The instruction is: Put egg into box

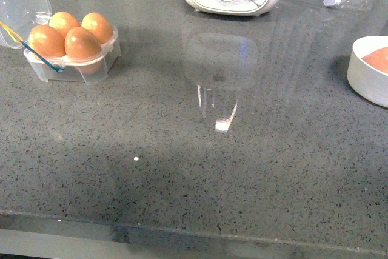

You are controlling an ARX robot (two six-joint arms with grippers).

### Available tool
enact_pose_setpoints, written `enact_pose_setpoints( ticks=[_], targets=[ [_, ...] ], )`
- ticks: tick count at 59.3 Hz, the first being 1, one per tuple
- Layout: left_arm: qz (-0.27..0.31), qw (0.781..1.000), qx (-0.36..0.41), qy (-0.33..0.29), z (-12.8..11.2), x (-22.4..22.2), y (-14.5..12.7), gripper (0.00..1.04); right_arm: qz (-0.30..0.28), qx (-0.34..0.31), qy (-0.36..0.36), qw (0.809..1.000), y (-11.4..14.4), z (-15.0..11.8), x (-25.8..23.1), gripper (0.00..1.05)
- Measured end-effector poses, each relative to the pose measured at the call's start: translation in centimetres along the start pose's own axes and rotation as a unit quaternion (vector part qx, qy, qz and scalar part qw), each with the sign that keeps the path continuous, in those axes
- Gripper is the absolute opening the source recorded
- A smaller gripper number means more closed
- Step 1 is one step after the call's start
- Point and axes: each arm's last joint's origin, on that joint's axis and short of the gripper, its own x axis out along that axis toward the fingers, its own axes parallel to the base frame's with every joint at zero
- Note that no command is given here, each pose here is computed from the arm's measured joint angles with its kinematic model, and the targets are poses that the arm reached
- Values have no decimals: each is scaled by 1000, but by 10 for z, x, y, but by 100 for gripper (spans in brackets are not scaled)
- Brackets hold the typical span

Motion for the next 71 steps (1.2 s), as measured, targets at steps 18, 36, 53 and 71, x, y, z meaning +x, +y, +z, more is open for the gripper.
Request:
enact_pose_setpoints(
  ticks=[18, 36, 53, 71],
  targets=[
    [0, 1000, 0, 0, 0, 0, 0, 98, -115, 31, -73, 990, -31, -14, -87, 97],
    [0, 1000, 0, 0, 0, 0, 0, 98, -377, 62, -124, 916, -54, -79, -195, 97],
    [0, 1000, 0, 0, 0, 0, 0, 98, -445, 55, -172, 877, -53, -107, -240, 91],
    [0, 1000, 0, 0, 0, 0, 0, 98, -427, 28, -190, 884, -40, -146, -265, 36]
  ],
)
